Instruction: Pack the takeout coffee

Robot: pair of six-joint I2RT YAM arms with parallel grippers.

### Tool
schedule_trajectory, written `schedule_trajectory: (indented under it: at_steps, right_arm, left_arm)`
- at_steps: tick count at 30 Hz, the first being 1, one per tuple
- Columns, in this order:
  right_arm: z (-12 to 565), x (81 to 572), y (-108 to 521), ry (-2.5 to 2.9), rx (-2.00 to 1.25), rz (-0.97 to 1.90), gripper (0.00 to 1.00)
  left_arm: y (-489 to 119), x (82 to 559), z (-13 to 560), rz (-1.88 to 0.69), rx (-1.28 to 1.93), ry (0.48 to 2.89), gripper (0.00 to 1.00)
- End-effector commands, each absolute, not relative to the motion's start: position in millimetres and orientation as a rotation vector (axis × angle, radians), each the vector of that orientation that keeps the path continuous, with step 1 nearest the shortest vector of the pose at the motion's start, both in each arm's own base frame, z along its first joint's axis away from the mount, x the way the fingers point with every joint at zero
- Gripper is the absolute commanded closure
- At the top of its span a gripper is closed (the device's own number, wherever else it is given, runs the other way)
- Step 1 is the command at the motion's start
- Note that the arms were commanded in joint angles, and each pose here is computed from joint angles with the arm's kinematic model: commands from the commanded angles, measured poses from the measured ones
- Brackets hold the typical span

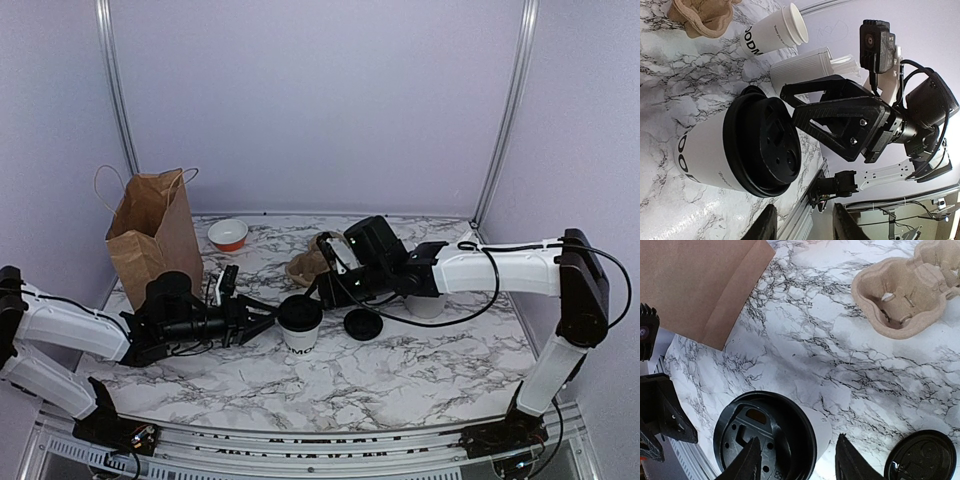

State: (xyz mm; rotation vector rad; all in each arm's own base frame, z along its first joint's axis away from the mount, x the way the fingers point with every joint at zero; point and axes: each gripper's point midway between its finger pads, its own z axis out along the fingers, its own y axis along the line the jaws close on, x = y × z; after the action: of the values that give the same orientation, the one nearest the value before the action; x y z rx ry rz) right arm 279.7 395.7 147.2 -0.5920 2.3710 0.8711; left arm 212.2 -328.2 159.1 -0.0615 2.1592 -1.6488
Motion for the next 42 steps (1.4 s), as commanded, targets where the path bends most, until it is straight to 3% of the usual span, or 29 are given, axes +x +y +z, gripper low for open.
schedule_trajectory:
  at_steps: [1, 10, 25, 42]
  right_arm:
    - [165, 280, 399, 2.326, -0.581, 0.882, 0.51]
    - [165, 279, 394, 2.333, -0.596, 0.845, 0.51]
    - [164, 281, 388, 2.352, -0.605, 0.779, 0.51]
    - [167, 274, 397, 2.354, -0.66, 0.691, 0.52]
  left_arm:
    - [-319, 215, 156, -1.589, -0.051, 2.168, 0.61]
    - [-313, 223, 154, -1.468, 0.024, 2.208, 0.61]
    - [-296, 245, 143, -1.047, 0.151, 2.321, 0.59]
    - [-314, 249, 151, -1.009, 0.254, 2.334, 0.57]
